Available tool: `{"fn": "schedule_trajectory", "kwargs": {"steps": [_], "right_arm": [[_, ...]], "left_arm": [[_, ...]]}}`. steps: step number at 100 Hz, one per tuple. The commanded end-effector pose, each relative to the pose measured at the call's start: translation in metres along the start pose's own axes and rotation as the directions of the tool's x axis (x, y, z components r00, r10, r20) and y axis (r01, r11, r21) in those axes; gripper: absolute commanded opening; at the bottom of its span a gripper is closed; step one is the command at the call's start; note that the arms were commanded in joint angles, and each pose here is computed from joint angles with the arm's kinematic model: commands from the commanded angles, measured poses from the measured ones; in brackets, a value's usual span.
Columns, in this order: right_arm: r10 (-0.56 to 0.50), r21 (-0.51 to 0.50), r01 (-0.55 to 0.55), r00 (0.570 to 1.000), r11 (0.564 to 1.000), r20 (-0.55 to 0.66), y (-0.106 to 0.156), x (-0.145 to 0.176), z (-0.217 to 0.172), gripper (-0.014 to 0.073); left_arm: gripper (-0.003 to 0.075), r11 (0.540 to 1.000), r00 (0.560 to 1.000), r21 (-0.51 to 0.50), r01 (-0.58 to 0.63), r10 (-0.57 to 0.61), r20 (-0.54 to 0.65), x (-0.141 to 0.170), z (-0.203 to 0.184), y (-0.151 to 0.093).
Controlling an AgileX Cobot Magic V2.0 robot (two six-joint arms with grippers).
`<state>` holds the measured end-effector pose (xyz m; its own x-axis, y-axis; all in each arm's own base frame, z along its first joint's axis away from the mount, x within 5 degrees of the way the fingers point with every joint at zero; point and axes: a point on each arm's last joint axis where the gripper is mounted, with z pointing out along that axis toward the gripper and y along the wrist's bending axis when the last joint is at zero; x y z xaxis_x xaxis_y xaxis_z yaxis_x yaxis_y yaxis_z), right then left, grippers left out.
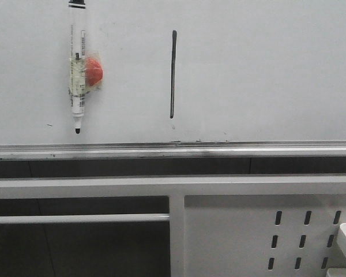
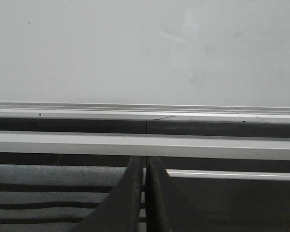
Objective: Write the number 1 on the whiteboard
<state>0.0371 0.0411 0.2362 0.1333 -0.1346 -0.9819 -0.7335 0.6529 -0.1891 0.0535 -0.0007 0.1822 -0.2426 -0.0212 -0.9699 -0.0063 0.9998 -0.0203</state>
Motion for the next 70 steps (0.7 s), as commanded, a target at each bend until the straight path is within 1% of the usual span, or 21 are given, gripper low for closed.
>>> {"fn": "schedule_trajectory", "kwargs": {"steps": [1, 9, 21, 28, 32, 38, 49, 58, 63, 70], "right_arm": [[-0.008, 0.020, 0.006, 0.995, 1.000, 0.097, -0.003, -0.016, -0.001, -0.0069], [-0.008, 0.020, 0.006, 0.995, 1.000, 0.102, -0.002, -0.011, 0.000, -0.0069], [-0.004, 0.020, 0.001, 0.990, 1.000, 0.140, 0.003, 0.010, 0.005, -0.0069], [0.094, 0.016, -0.098, 0.982, 0.995, 0.165, 0.004, 0.021, 0.006, -0.0069], [0.114, 0.010, -0.116, 0.986, 0.993, 0.121, 0.005, 0.024, 0.006, -0.0069], [0.114, 0.009, -0.116, 0.988, 0.993, 0.108, 0.005, 0.025, 0.006, -0.0069], [0.116, 0.014, -0.118, 0.984, 0.993, 0.136, 0.004, 0.023, 0.005, -0.0069], [0.111, 0.059, -0.120, 0.984, 0.991, 0.138, 0.002, 0.023, 0.004, -0.0069], [0.113, 0.108, -0.127, 0.986, 0.986, 0.124, -0.001, 0.025, 0.003, -0.0069], [0.119, 0.207, -0.135, 0.989, 0.969, 0.088, -0.006, 0.029, 0.001, -0.0069]], "left_arm": [[-0.0020, 1.000, 0.999, -0.002, 0.012, -0.012, 0.042, 0.005, 0.002, 0.000], [-0.0020, 1.000, 0.999, -0.002, 0.012, -0.012, 0.042, 0.005, 0.002, 0.000], [-0.0020, 1.000, 0.999, -0.002, 0.012, -0.012, 0.042, 0.005, 0.002, 0.000], [-0.0020, 1.000, 0.999, -0.002, 0.012, -0.012, 0.042, 0.005, 0.002, 0.000], [-0.0020, 1.000, 0.999, -0.002, 0.012, -0.012, 0.042, 0.005, 0.002, 0.000], [-0.0020, 1.000, 0.999, -0.002, 0.012, -0.012, 0.042, 0.005, 0.002, 0.000], [-0.0020, 1.000, 0.999, -0.002, 0.012, -0.012, 0.042, 0.005, 0.002, 0.000], [-0.0020, 1.000, 0.999, -0.002, 0.012, -0.012, 0.042, 0.005, 0.002, 0.000], [-0.0020, 1.000, 0.999, -0.002, 0.012, -0.012, 0.042, 0.005, 0.002, 0.000], [-0.0020, 1.000, 0.999, -0.002, 0.012, -0.012, 0.042, 0.005, 0.002, 0.000]]}}
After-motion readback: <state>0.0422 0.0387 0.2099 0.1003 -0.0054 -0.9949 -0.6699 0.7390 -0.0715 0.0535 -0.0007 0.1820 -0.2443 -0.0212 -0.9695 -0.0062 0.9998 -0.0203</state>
